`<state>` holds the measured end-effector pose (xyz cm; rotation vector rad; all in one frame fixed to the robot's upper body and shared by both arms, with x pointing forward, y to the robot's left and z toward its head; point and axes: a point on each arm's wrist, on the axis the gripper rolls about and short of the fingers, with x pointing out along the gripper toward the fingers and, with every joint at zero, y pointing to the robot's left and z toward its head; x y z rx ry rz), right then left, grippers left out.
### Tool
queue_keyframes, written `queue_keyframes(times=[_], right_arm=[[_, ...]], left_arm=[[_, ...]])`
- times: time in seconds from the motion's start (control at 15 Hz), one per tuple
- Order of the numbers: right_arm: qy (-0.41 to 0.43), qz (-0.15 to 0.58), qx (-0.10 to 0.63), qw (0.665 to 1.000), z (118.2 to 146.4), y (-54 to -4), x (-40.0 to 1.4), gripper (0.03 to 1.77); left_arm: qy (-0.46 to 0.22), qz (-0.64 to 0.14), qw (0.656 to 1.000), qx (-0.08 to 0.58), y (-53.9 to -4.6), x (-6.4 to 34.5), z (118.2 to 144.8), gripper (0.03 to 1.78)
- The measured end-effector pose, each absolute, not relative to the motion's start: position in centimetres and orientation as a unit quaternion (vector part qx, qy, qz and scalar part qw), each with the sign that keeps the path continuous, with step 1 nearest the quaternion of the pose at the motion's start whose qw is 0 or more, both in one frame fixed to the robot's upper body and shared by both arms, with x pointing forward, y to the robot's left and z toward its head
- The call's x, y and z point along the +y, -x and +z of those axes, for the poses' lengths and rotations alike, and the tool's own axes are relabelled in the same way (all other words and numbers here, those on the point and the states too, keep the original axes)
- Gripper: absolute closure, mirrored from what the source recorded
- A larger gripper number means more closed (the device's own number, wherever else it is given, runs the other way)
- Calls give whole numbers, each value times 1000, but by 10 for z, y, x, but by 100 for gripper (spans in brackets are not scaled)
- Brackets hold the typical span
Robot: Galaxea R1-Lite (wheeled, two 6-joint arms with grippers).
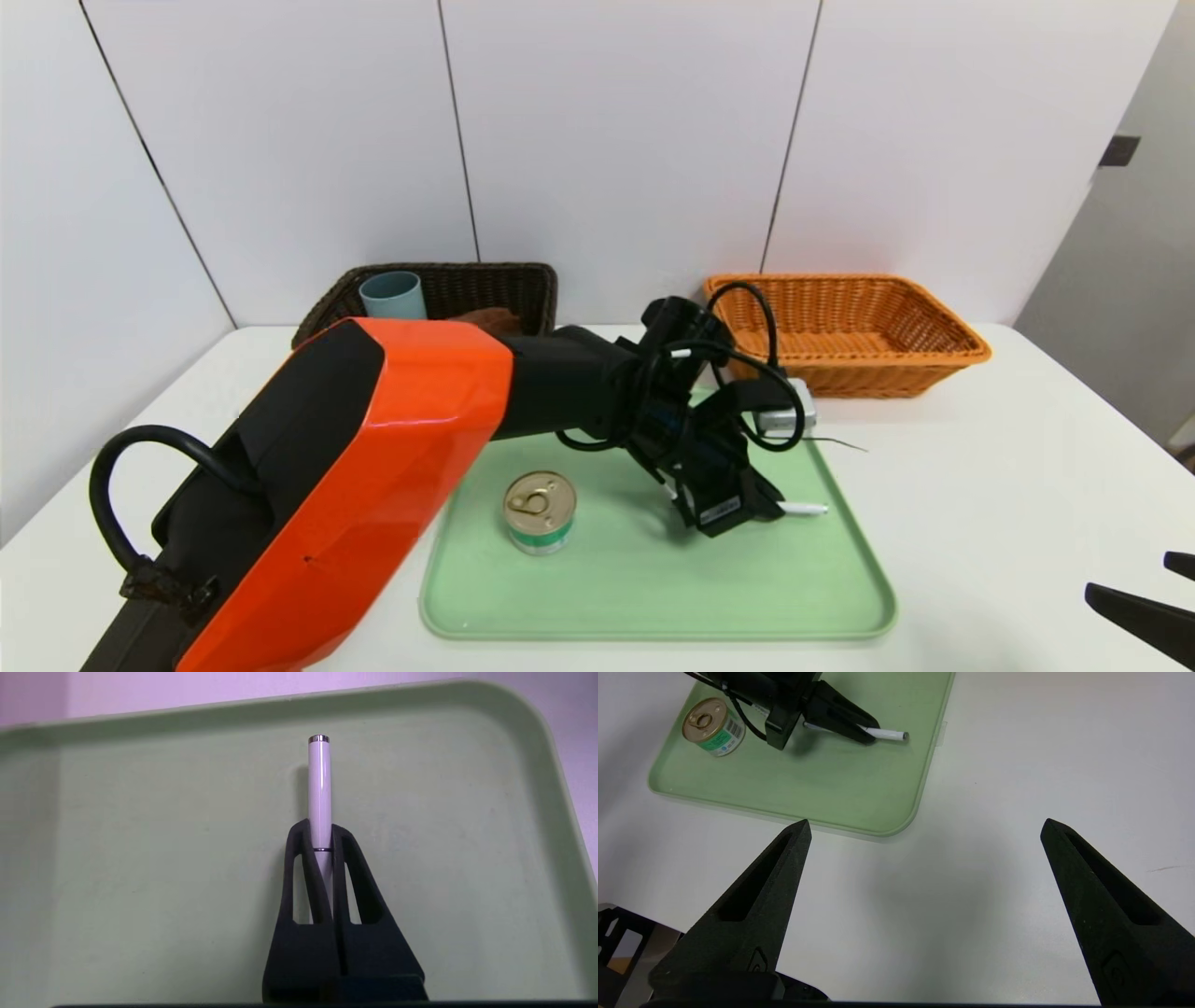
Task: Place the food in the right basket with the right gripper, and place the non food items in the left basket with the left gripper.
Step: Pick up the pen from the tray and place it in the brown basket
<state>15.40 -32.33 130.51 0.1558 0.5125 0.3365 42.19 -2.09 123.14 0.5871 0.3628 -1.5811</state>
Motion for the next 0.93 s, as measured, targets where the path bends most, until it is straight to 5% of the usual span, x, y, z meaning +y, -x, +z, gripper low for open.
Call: queue_keyframes(times=[0.47, 0.93], right_arm=[[-77, 166, 250, 951, 1306, -153, -323, 10], [-76, 166, 250, 951, 1303, -150, -324, 10]], left_arm=[[-232, -671, 692, 132, -429, 5, 1281, 175], [-125, -571, 807, 81, -447, 76, 1375, 175]])
